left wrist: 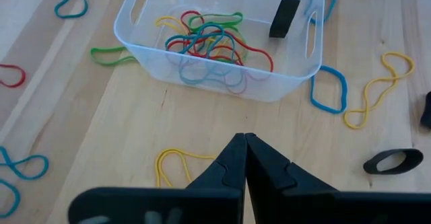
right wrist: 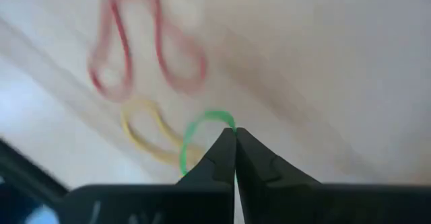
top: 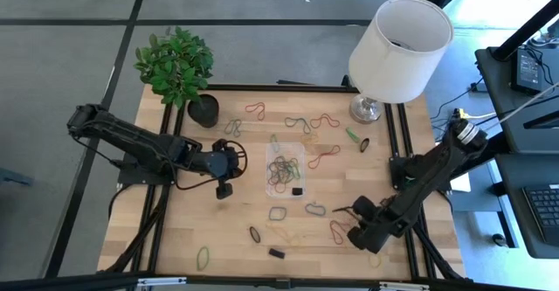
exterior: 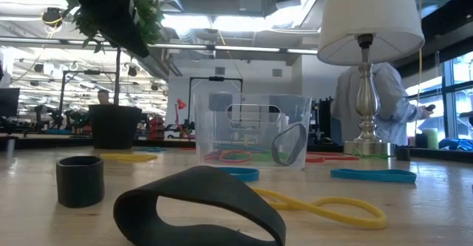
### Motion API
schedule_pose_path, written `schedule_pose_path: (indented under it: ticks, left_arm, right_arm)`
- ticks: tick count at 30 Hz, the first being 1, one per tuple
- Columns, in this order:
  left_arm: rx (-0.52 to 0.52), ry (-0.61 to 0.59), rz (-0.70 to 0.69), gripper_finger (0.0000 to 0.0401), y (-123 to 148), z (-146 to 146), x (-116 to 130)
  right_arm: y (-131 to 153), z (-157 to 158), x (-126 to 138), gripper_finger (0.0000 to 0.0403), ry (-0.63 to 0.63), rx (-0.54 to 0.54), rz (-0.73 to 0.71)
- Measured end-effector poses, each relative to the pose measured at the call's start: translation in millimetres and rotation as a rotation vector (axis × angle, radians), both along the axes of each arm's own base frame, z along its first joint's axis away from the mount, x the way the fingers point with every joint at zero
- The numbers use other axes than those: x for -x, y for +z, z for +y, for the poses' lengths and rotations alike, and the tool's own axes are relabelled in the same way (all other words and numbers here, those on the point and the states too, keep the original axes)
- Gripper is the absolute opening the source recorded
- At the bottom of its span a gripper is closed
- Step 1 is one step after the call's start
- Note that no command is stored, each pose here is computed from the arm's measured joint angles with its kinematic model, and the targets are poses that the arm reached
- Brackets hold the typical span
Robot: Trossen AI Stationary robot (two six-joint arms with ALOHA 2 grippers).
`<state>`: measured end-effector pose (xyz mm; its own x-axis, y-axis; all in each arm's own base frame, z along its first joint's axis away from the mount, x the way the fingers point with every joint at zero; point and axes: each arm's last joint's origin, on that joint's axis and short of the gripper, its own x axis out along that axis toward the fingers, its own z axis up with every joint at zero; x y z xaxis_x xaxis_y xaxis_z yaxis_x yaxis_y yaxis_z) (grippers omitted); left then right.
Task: Pick and place rubber bands into bin
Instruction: Put the green rubber band into the transparent container
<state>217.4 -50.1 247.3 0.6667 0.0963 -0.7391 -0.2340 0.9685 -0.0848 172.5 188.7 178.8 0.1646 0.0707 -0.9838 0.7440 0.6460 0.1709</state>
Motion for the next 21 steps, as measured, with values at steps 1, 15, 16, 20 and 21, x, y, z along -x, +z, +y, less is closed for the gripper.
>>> schedule_pose_path:
  ticks: [1, 15, 16, 20, 21]
  left_arm:
    - [0.000, 0.000, 0.000, 0.0003, 0.0, 0.0, 0.0]
    - [0.000, -0.001, -0.001, 0.0003, 0.1, 0.0, -0.1]
    - [0.000, -0.001, -0.001, 0.0003, 0.0, 0.0, -0.1]
    - [0.000, -0.001, -0.001, 0.0003, 0.0, 0.0, -0.1]
    - [0.000, -0.001, 0.000, 0.0003, 0.0, 0.0, -0.1]
  right_arm:
    - [8.7, -1.9, -3.1, 0.0003, -0.007, 0.025, -0.044]
    - [105.5, -70.8, -105.8, 0.0001, 0.225, 0.408, -0.399]
    - [107.4, -77.8, -115.7, 0.0001, 0.240, 0.430, -0.418]
    - [113.2, -101.3, -155.9, 0.0000, 0.301, 0.506, -0.510]
    - [112.1, -106.6, -165.5, 0.0000, 0.310, 0.514, -0.518]
